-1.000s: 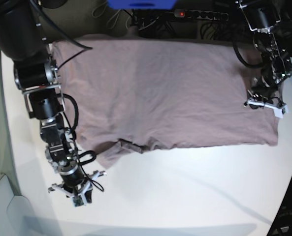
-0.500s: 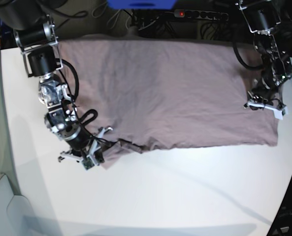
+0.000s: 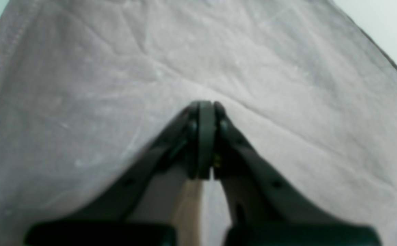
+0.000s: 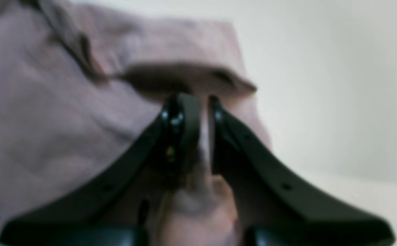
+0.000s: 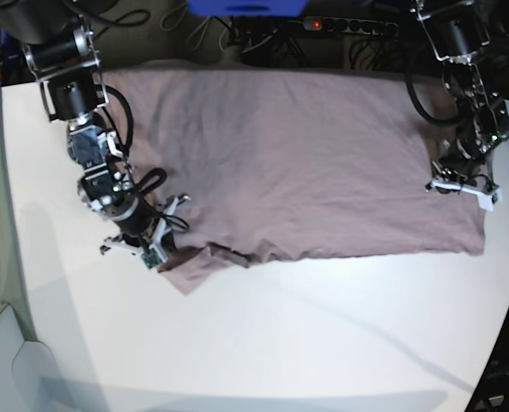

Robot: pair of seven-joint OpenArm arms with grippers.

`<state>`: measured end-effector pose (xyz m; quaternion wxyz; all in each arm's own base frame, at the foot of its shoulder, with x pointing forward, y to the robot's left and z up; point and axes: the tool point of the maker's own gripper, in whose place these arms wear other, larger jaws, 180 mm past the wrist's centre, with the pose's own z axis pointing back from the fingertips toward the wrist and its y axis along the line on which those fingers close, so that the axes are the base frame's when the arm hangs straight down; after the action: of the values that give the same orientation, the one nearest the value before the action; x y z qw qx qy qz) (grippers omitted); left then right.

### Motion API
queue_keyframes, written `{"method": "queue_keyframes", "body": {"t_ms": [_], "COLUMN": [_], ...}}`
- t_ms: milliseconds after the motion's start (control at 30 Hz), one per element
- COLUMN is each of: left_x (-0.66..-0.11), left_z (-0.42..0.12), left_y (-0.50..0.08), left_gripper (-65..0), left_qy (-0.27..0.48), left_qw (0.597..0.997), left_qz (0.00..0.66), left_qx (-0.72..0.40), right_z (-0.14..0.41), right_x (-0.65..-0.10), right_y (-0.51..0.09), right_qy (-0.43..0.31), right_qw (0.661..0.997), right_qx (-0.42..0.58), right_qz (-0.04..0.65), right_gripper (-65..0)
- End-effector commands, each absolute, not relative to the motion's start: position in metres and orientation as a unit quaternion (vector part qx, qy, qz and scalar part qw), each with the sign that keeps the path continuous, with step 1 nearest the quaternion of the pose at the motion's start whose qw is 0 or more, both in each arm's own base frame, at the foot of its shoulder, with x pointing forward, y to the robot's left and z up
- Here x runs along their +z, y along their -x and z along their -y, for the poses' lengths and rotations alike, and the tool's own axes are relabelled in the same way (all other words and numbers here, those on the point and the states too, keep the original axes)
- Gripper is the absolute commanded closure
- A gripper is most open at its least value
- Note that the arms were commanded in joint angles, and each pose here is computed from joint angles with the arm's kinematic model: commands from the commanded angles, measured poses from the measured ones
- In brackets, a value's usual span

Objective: Layout the t-shirt on the table in an organized manner, then fold the t-shirt properly
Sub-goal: 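Drag the shirt hem with the right gripper to spread it out, then grasp the shirt edges with both grippers and pull them apart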

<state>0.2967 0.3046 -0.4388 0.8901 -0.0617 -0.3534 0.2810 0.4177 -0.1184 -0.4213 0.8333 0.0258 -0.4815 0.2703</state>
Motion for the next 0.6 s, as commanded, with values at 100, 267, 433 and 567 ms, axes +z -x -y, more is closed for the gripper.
{"method": "queue_keyframes", "body": {"t_ms": [100, 267, 433, 567], "left_x": [-0.449, -0.451, -0.452, -0.452], "left_z": [-0.307, -0.305, -0.304, -0.305], "left_y": [-0.284, -0.283, -0.282, -0.281], "left_gripper": [-0.1, -0.1, -0.1, -0.1], "left_qy": [0.047, 0.049, 0.05, 0.049], "left_qw": [0.903, 0.904, 0.904, 0.904], "left_qz": [0.319, 0.317, 0.315, 0.314], "left_qx": [0.283, 0.284, 0.284, 0.285], "right_z": [0.102, 0.074, 0.06, 0.098], "right_x": [-0.407, -0.398, -0.332, -0.266], "right_y": [-0.454, -0.482, -0.525, -0.56], "right_qy": [-0.032, -0.053, -0.086, -0.123], "right_qw": [0.824, 0.808, 0.75, 0.71], "right_qx": [0.277, 0.292, 0.234, 0.065], "right_qz": [0.493, 0.509, 0.612, 0.69], "right_gripper": [-7.3, -7.3, -7.0, -7.3]}}
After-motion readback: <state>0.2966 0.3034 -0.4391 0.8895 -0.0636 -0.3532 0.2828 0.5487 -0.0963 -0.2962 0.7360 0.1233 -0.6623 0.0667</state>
